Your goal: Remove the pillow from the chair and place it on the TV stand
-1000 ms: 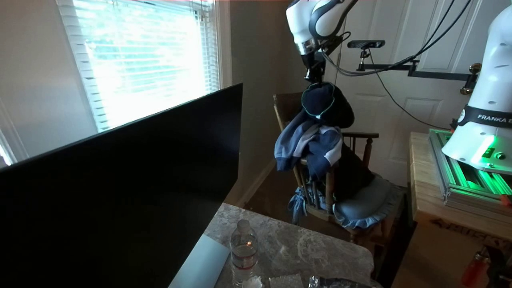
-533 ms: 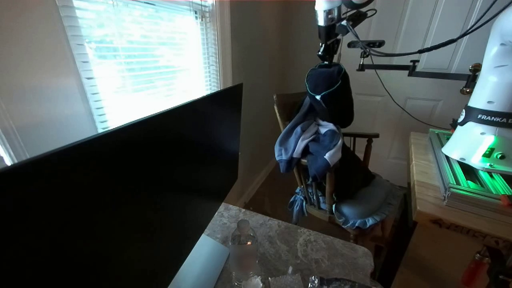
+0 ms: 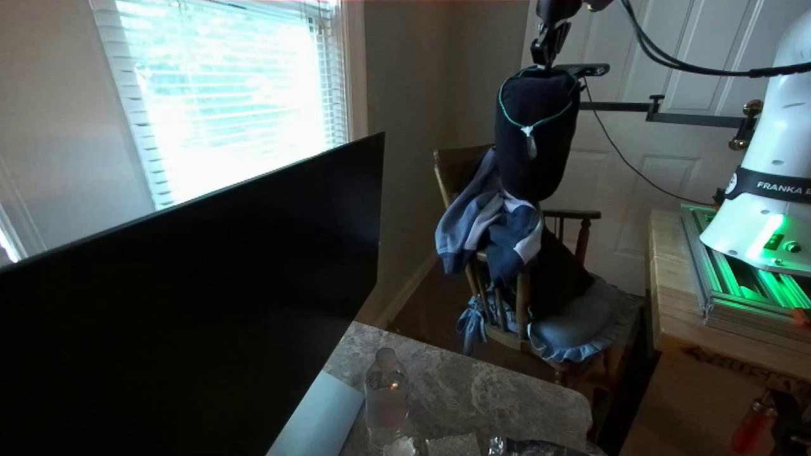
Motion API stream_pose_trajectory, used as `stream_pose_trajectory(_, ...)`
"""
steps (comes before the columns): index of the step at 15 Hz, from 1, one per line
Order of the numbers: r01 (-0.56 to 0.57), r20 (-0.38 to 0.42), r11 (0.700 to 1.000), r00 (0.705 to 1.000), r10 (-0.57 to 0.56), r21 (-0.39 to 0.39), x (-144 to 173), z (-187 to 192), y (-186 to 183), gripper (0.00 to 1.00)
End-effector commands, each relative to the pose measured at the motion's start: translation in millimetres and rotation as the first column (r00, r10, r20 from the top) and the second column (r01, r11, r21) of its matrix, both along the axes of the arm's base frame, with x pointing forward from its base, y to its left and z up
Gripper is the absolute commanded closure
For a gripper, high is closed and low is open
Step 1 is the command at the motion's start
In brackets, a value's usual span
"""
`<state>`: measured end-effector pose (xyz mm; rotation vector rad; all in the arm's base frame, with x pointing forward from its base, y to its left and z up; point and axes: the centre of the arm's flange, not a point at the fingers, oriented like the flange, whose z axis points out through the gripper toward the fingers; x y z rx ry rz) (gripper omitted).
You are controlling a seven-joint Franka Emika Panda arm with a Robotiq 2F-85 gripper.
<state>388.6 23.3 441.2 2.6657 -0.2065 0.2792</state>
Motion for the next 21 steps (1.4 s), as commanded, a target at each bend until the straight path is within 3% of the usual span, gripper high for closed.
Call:
stream_pose_trajectory(1,-0.082,0.014,0.996,0.997,0.081,0.047,-54.2,29.9,53.6,0.98)
stream_pose_trajectory(2,-0.034,0.004,0.999,0.999,0.034,0.021,-23.4,10.0,32.5,0.92)
stream_pose_trajectory(4,-0.064,0.014,0.998,0.998,0.064,0.029,-39.1,16.8,52.9,0.92)
stream_pose_trajectory(10,-0.07,0.013,0.997,0.997,0.07,0.03,-42.6,16.9,51.6,0.92)
stream_pose_trajectory(12,-0.075,0.009,0.996,0.997,0.075,0.037,-43.0,14.3,57.0,0.98)
stream_pose_trajectory(21,-0.234,0.009,0.957,0.972,0.236,0.17,-73.0,18.8,177.1,0.98)
